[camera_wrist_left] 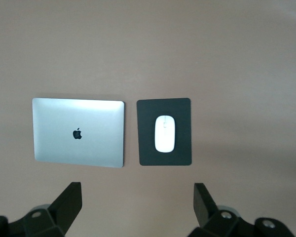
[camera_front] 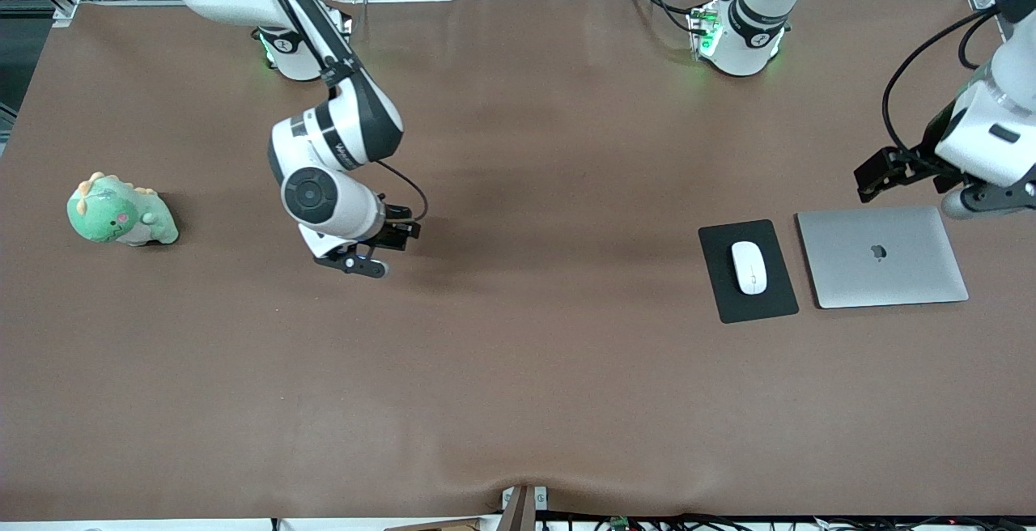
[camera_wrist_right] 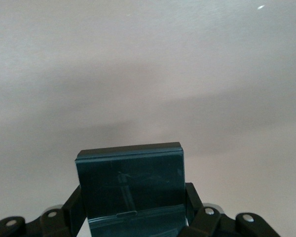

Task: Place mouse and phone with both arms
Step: 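Carry the phone toward the plush toy while the left gripper withdraws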

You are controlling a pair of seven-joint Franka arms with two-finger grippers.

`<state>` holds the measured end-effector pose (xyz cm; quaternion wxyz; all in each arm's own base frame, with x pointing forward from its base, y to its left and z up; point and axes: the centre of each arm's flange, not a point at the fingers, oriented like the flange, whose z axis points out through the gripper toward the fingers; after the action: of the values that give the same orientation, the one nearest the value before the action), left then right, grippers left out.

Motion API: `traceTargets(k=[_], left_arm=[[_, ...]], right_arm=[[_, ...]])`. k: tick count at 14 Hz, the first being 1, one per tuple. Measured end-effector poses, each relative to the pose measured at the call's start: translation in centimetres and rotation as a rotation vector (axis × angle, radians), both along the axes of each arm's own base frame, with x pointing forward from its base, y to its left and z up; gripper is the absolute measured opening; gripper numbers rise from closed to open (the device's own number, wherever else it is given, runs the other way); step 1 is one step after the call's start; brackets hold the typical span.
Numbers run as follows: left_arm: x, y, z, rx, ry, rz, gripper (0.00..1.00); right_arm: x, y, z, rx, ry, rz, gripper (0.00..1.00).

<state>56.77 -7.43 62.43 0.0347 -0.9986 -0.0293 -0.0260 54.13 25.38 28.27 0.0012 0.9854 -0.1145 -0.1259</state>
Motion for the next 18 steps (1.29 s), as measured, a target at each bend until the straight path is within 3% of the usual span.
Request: traceTargets(k=[5, 18], left_arm=[[-2.3, 1.9, 2.6, -0.028, 0.021, -0.048, 1.00], [-5.8, 0.3, 4.9, -0.023, 0.066, -0.119, 1.00]], right_arm=[[-1.0, -6.0, -1.2, 0.031, -0.035, 0.040, 0.81], [-1.7, -27.6, -3.0, 0.075, -0.019, 0.212, 0.81]])
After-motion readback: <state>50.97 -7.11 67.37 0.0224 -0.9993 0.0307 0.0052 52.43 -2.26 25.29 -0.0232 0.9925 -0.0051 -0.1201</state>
